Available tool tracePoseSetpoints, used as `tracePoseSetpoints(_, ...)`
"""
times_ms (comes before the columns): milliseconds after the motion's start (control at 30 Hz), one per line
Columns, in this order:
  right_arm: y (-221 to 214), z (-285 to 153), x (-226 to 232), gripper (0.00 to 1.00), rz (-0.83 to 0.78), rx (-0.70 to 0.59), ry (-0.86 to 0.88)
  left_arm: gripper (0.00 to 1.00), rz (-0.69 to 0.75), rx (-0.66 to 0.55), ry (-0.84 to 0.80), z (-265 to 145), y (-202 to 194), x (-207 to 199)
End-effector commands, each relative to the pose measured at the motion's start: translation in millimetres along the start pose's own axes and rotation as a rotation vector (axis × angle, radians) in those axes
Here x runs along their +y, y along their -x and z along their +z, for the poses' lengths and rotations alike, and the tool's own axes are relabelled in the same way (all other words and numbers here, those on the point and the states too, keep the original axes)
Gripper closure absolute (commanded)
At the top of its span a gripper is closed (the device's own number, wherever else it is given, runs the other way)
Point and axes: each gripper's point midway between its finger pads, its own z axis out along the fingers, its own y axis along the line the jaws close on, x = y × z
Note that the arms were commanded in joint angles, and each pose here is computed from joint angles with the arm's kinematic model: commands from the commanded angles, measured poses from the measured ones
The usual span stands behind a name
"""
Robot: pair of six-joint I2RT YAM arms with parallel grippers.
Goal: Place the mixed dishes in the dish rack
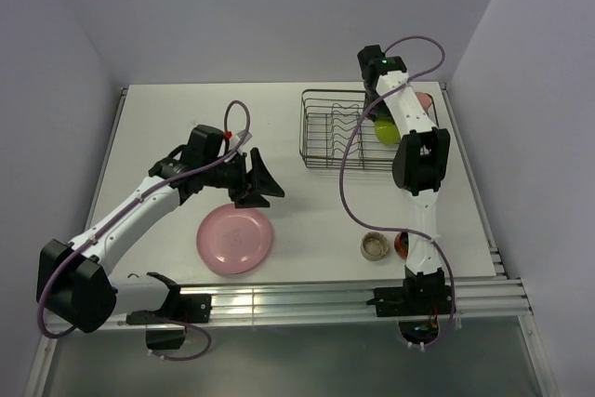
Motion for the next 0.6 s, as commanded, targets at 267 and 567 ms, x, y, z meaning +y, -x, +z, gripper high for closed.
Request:
tracePoseSetpoints(267, 18.3, -9.0, 31.7, 0.23, 0.038, -0.065, 0.137, 0.27, 0.036, -0.033, -0.003, -10.7, -2.1, -4.6)
tracePoseSetpoints(567, 33.8, -36.6, 31.7, 0.2, 0.088, -0.125, 0.196, 0.28, 0.051, -0.044, 0.039, -12.9, 1.2, -2.6)
